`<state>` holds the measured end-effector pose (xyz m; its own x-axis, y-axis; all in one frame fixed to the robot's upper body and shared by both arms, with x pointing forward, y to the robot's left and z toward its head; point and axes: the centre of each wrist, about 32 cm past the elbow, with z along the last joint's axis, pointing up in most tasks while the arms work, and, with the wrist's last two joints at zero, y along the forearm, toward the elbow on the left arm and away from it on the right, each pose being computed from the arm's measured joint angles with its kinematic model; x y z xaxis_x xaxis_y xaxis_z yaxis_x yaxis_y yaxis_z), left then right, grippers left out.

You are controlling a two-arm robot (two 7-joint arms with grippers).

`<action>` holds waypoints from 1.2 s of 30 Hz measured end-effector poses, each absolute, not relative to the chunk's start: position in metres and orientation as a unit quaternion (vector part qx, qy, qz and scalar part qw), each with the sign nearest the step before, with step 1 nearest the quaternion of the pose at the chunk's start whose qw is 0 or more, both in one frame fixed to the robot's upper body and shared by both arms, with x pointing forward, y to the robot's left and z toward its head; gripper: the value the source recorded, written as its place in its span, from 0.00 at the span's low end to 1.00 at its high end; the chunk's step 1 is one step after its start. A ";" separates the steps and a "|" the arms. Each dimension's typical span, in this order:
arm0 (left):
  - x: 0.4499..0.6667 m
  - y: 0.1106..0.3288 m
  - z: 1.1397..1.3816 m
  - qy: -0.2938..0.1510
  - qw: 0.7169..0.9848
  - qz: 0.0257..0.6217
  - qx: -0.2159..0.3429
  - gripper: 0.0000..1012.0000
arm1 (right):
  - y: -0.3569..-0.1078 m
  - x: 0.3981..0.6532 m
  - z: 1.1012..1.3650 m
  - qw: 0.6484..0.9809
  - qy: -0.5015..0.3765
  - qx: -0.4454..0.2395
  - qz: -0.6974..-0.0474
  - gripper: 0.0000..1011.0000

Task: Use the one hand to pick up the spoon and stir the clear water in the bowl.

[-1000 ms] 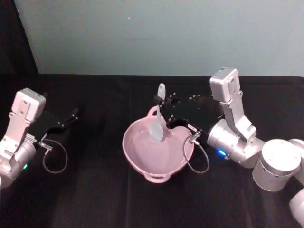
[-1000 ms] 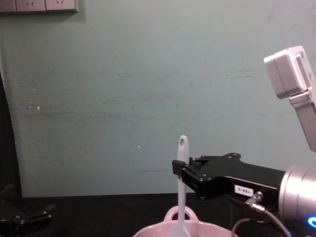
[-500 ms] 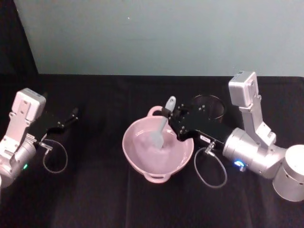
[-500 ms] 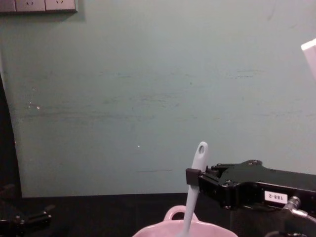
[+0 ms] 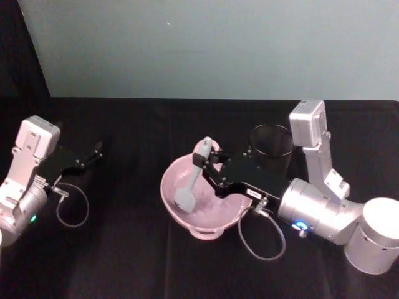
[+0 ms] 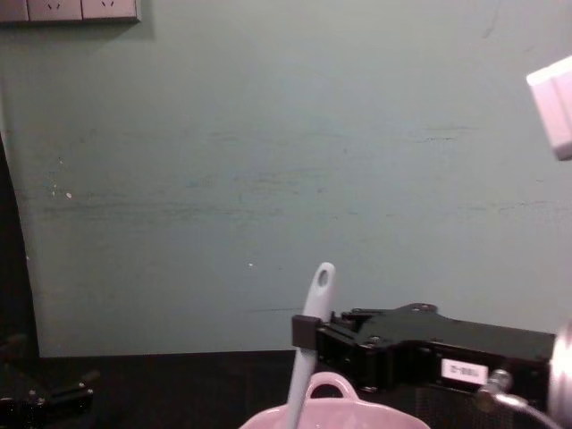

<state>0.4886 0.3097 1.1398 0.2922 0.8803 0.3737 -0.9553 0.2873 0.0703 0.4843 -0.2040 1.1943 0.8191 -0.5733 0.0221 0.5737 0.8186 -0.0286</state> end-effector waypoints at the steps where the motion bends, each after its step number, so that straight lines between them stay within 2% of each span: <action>1: 0.489 0.310 1.140 -0.132 0.791 0.580 0.142 1.00 | -0.204 0.484 1.194 0.954 -0.006 -0.017 -0.301 0.11; 8: 0.489 0.310 1.140 -0.132 0.791 0.580 0.142 1.00 | -0.183 0.496 1.183 0.941 -0.036 -0.001 -0.337 0.11; 16: 0.489 0.310 1.140 -0.132 0.791 0.580 0.141 1.00 | -0.177 0.506 1.176 0.920 -0.062 -0.004 -0.386 0.11; 27: 0.489 0.310 1.140 -0.132 0.791 0.580 0.141 1.00 | -0.188 0.509 1.181 0.906 -0.078 -0.023 -0.416 0.11; 36: 0.489 0.310 1.140 -0.132 0.791 0.580 0.142 1.00 | -0.206 0.491 1.192 0.913 -0.068 -0.048 -0.399 0.11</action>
<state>0.4886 0.3097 1.1398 0.2923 0.8803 0.3738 -0.9552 0.2873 0.0703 0.4906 -0.2059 1.1925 0.6720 -0.7223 0.1633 0.7354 0.6768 -0.0327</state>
